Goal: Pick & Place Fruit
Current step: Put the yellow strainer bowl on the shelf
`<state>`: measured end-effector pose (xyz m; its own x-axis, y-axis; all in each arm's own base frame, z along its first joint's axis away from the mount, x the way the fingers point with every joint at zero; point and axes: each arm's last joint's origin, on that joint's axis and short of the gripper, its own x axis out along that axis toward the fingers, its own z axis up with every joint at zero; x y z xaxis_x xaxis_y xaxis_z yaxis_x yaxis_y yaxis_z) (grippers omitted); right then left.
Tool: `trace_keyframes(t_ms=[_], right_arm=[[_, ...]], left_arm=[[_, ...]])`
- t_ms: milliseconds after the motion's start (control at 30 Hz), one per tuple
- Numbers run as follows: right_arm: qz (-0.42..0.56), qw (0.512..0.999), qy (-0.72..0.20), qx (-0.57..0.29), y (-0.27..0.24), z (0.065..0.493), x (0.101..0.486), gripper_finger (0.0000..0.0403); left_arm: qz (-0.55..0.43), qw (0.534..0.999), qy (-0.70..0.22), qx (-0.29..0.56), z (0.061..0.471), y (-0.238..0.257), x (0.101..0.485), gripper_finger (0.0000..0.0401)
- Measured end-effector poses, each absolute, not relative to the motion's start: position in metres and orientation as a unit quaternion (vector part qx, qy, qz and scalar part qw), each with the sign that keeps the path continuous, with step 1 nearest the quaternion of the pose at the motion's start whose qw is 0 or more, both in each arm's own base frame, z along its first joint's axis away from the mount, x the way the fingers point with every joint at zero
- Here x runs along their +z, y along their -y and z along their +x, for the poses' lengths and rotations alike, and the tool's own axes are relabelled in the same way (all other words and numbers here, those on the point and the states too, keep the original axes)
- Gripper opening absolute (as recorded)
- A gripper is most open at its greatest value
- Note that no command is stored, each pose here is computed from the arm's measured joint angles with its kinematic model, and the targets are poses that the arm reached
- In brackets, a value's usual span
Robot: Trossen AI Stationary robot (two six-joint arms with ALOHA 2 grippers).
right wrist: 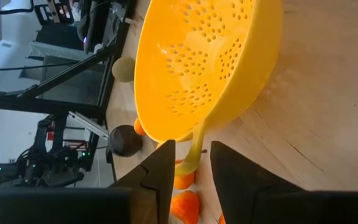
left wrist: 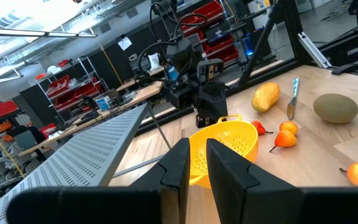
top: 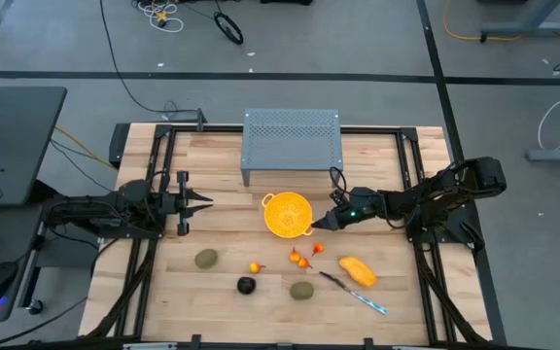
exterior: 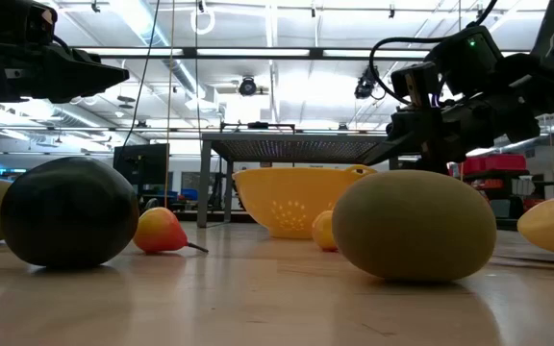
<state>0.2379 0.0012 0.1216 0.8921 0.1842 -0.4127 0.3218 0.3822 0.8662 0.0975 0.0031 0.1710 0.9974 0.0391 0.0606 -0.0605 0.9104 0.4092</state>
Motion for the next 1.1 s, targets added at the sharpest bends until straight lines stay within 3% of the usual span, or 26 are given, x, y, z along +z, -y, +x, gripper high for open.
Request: trace_keyframes(t_ms=[300,1100], right_arm=[[0.554,0.799,-0.228,-0.043,-0.0012,0.2379,0.1217,0.008],[0.551,0.801,-0.23,-0.038,-0.0015,0.2379,0.1218,0.0065]], left_arm=[[0.21,0.977,0.025,0.026,0.0975,-0.0031,0.171,0.0064],[0.21,0.977,0.025,0.026,0.0975,-0.0031,0.1709,0.0064]])
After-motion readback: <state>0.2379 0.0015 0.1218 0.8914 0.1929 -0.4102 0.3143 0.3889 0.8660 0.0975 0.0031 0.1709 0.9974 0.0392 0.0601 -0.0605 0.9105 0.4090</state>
